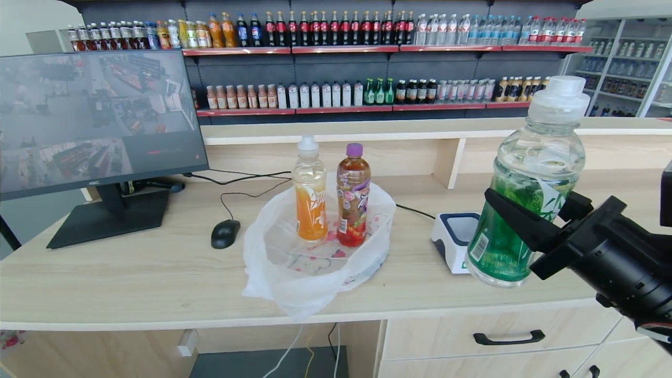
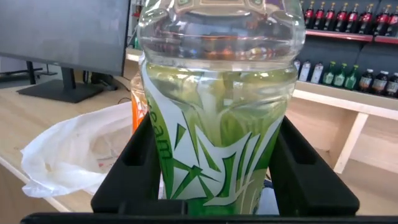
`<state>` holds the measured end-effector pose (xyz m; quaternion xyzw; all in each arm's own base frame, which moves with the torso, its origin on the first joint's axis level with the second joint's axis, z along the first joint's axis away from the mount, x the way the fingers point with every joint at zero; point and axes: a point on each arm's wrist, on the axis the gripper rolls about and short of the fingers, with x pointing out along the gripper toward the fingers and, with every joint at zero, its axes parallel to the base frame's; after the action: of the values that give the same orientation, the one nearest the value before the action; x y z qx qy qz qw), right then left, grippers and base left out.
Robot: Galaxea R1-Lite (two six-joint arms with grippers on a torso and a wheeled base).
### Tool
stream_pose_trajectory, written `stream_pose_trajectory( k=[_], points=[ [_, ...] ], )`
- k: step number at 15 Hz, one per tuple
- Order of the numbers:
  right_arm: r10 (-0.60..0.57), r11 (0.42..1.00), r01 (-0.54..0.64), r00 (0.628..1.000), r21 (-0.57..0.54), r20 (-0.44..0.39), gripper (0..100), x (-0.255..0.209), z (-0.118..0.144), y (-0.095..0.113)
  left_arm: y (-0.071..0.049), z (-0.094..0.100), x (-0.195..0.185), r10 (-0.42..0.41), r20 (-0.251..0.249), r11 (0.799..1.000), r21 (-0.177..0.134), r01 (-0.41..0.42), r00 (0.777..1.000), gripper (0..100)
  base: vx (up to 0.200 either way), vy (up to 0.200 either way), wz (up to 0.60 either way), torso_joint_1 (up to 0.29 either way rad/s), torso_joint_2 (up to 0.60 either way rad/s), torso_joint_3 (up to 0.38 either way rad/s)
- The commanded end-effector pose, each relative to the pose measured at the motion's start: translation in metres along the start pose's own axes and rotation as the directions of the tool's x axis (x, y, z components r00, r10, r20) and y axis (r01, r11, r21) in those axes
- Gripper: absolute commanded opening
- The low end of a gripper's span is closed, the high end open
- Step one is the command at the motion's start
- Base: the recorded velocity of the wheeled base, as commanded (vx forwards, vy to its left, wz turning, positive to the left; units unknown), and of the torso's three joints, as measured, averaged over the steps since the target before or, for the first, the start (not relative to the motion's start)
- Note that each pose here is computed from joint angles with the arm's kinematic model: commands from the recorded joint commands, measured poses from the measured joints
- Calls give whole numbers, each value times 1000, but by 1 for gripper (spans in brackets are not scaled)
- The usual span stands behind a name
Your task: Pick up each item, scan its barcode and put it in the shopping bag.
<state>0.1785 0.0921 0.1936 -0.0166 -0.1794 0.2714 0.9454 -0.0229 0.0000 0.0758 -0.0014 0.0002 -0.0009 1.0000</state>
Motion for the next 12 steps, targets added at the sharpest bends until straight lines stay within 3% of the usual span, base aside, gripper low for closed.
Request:
stream_pose_trajectory(
  k=[1,2,12],
  points=[
    [1,1000,-1,1000,0,-3,0,0,-1,0,0,0,0,0,0,1000,0,0,1000,100,0,200,0,7,7,-2],
    [2,1000,-2,1000,0,-6,0,0,-2,0,0,0,0,0,0,1000,0,0,1000,100,0,200,0,2,2,2],
    [68,997,-66,996,31,-59,0,42,-30,14,0,0,0,0,0,1000,0,0,1000,100,0,0,0,0,0,0]
  ],
)
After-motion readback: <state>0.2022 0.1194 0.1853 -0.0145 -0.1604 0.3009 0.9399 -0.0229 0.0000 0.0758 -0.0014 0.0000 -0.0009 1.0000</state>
